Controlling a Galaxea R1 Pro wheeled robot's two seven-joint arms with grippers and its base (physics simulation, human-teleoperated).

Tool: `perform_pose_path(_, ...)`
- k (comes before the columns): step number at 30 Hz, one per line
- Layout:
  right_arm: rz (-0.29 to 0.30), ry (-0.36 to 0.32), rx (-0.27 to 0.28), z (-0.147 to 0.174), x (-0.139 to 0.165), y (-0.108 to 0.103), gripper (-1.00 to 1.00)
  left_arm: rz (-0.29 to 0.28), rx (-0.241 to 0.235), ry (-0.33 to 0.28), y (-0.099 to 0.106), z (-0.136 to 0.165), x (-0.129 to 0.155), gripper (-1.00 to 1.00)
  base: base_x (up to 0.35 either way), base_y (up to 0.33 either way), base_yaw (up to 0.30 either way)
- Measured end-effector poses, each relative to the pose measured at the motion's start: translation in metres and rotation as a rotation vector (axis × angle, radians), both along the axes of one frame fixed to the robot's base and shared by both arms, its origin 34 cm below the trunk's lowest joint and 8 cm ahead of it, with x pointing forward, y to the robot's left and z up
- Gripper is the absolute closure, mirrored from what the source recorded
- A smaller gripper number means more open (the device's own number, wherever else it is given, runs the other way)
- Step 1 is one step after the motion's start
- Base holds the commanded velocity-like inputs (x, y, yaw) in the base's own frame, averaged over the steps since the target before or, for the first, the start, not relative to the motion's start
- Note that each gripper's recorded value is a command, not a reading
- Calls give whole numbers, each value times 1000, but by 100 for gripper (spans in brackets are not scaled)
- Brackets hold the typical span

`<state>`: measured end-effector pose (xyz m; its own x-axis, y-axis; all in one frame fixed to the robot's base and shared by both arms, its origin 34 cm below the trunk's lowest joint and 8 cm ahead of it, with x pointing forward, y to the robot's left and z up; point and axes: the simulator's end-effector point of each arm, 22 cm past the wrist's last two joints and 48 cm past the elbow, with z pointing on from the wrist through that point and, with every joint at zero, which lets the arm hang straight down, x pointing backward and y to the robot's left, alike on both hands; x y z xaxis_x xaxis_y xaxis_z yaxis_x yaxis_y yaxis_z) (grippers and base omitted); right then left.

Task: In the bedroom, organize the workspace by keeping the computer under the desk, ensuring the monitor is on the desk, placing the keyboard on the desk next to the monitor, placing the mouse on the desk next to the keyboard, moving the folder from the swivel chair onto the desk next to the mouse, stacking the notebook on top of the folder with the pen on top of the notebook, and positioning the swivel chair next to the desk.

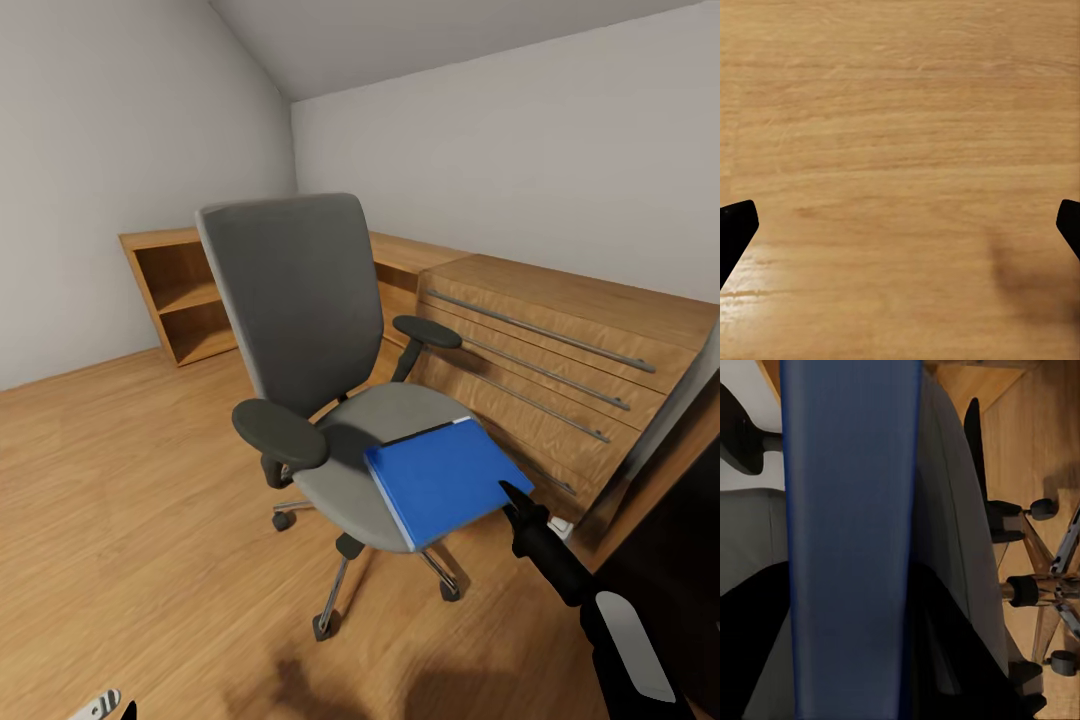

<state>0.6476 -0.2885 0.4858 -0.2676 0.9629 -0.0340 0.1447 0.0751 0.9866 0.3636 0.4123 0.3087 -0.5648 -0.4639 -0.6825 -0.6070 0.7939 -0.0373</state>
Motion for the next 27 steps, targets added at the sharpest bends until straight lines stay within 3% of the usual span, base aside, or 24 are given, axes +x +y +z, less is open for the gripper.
perform_pose_path(7,1,-1,-1,0,0,0,100,0,0,0,0,0,0,-100,0,0,0)
perform_pose_path(23,2,-83,-5,44,0,0,100,-6,-2,-64,-3,20,13,-100,0,0,0)
perform_pose_path(26,2,-151,-24,77,3,-2,100,-8,-4,-74,-4,23,15,-100,0,0,0)
perform_pose_path(27,3,-207,-46,103,3,-2,100,-15,-6,-77,-7,24,16,-100,0,0,0)
